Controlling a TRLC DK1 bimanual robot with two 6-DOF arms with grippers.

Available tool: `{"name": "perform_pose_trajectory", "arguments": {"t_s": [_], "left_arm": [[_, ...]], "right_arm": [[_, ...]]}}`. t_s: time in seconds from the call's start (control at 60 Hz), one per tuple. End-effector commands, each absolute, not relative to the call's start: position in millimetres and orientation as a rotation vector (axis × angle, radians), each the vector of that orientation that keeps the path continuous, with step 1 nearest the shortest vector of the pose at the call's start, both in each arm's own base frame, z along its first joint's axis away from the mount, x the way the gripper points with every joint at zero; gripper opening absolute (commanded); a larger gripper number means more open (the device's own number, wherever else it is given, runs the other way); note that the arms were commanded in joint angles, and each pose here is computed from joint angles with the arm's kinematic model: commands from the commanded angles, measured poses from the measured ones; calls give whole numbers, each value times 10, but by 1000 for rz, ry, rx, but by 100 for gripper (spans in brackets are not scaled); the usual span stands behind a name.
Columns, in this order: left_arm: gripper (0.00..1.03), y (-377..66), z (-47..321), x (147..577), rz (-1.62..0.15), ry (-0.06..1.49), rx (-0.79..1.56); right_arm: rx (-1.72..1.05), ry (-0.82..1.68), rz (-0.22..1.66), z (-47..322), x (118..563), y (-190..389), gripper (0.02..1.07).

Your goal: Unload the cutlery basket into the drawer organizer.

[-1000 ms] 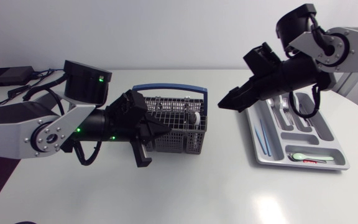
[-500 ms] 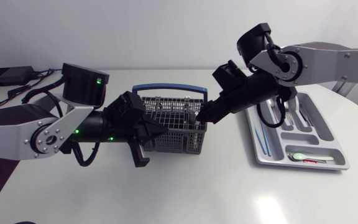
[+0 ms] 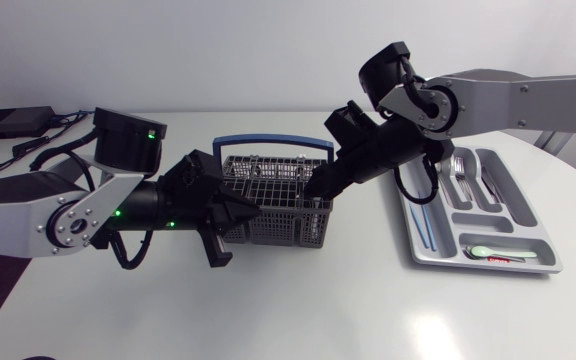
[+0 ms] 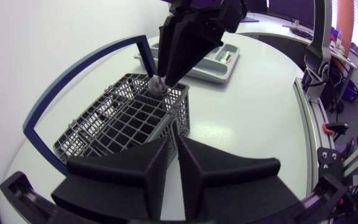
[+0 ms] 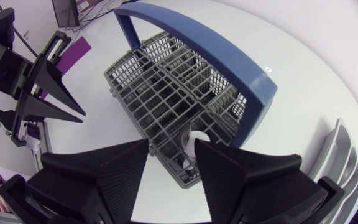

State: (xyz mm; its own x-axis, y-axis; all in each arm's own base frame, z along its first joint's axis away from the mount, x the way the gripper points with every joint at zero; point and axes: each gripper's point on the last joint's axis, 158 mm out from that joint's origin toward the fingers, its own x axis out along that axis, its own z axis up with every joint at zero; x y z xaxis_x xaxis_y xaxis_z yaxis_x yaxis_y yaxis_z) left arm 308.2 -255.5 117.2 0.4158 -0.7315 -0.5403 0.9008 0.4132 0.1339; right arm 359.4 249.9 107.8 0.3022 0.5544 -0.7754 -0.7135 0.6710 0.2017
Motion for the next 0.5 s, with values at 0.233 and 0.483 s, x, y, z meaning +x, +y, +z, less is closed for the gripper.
{"name": "perform_pose_trajectory", "arguments": {"t_s": [0.233, 0.483], "left_arm": [[20, -2454, 1145, 3074, -1052, 436, 454], [20, -2444, 1143, 3067, -1051, 435, 455]], "right_arm": [[-197, 960, 831, 983, 3669, 2608, 50], [-204, 959, 835, 985, 3666, 2656, 42]]}}
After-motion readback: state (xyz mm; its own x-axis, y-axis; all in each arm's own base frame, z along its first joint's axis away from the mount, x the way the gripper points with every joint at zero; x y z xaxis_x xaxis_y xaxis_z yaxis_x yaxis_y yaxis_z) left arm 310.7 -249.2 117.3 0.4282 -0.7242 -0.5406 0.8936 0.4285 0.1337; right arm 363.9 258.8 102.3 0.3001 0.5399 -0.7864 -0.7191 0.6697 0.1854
